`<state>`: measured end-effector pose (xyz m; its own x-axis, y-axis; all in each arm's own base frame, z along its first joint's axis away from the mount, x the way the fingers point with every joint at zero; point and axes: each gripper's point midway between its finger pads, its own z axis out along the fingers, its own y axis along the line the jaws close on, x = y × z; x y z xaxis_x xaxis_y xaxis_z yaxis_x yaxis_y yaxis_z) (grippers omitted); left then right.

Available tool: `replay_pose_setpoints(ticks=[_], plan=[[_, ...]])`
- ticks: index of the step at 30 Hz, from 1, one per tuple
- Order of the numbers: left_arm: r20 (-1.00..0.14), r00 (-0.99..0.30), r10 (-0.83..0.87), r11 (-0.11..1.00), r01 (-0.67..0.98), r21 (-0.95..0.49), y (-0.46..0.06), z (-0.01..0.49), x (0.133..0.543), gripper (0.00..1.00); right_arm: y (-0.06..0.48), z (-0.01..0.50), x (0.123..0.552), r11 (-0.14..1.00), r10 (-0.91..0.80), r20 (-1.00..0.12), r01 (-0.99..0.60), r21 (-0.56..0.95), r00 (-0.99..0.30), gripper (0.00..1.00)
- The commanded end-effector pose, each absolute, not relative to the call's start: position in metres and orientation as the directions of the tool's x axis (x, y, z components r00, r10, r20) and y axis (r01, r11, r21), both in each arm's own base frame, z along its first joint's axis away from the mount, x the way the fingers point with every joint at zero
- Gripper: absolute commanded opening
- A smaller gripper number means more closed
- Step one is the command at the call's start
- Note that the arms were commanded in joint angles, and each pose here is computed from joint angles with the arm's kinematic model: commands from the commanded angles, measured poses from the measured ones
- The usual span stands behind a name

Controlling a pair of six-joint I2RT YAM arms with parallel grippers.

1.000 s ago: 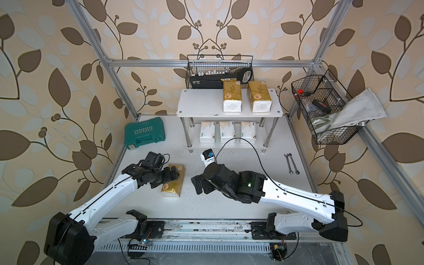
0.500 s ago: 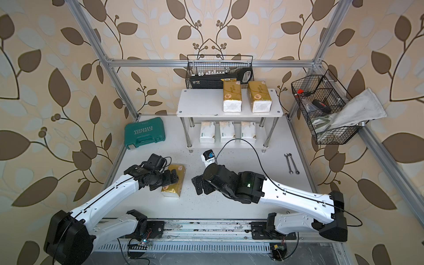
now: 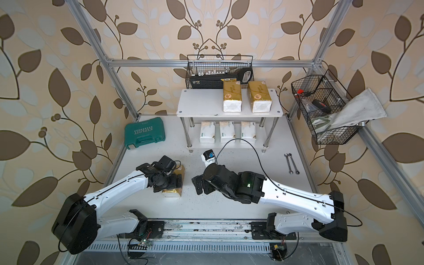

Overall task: Place the tissue boxes on the shelf by color
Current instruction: Pick up the box of tissues from the center of the board.

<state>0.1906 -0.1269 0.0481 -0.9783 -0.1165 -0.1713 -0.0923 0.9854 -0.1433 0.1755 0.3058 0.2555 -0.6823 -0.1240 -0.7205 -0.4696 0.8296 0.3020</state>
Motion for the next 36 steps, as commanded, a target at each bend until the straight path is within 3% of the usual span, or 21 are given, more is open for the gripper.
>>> replay_pose_setpoints(ticks=[1,9,22,36], plan=[[-0.173,-0.976,-0.13,0.989,-0.117,-0.086,-0.121,0.046,0.19,0.99,0.302,0.249,0.178,0.848,-0.122,-0.723,-0.45,0.28,-0.68,0.99],[-0.171,-0.978,-0.121,0.991,-0.108,-0.081,-0.125,0.041,0.188,0.98,0.298,0.25,0.18,0.853,-0.118,-0.724,-0.443,0.277,-0.68,0.99],[-0.193,-0.975,-0.112,0.992,-0.1,-0.073,-0.13,0.067,0.195,0.74,0.293,0.25,0.182,0.859,-0.105,-0.724,-0.429,0.279,-0.682,0.99],[-0.491,-0.862,-0.123,0.981,-0.029,-0.194,-0.128,0.24,0.217,0.73,0.268,0.25,0.196,0.884,-0.048,-0.718,-0.365,0.294,-0.694,0.99]])
